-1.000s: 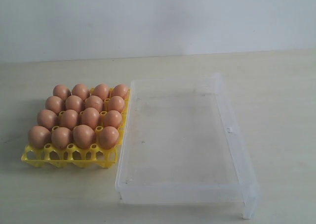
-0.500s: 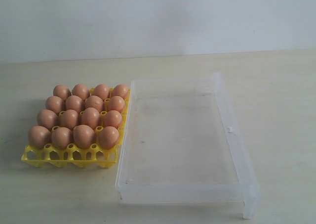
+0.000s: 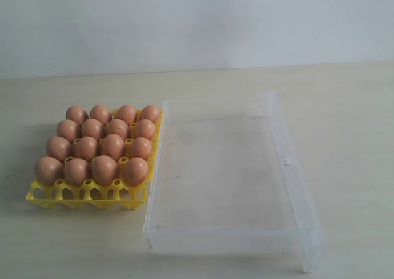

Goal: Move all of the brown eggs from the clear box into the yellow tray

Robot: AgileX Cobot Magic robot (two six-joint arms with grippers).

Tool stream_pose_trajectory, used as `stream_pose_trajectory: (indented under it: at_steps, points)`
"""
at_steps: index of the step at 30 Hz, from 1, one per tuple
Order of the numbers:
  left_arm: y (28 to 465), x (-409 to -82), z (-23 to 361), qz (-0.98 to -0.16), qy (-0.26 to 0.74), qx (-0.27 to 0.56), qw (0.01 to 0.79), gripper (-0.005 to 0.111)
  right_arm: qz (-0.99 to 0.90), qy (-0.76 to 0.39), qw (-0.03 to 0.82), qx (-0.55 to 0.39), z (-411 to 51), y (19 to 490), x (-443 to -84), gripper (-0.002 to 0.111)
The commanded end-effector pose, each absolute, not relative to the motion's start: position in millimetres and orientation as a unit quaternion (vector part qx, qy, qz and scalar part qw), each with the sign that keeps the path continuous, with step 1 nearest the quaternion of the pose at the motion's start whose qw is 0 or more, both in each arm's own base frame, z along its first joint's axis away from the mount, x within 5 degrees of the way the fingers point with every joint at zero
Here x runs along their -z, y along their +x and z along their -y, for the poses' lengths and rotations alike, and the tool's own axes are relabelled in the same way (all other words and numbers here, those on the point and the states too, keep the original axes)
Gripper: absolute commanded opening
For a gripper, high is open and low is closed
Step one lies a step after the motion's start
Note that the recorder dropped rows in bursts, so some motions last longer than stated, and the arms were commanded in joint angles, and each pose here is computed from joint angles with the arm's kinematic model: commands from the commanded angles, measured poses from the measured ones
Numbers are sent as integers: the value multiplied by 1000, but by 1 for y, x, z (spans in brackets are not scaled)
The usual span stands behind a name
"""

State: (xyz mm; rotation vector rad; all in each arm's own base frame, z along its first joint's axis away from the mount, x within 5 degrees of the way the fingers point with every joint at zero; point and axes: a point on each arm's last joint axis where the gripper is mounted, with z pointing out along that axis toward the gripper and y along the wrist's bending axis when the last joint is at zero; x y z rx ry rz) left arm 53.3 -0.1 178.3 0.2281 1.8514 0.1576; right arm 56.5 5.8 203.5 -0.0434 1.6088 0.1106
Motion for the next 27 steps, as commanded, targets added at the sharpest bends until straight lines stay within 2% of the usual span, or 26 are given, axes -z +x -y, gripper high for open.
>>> stream_pose_trajectory:
  at_steps: [1,27]
  points:
    - [53,-181,0,-791,97,-66,600,0,-718,-12,695,-38,-4,56,-203,0]
    - [53,-181,0,-791,97,-66,600,0,-718,-9,696,-35,-4,56,-203,0]
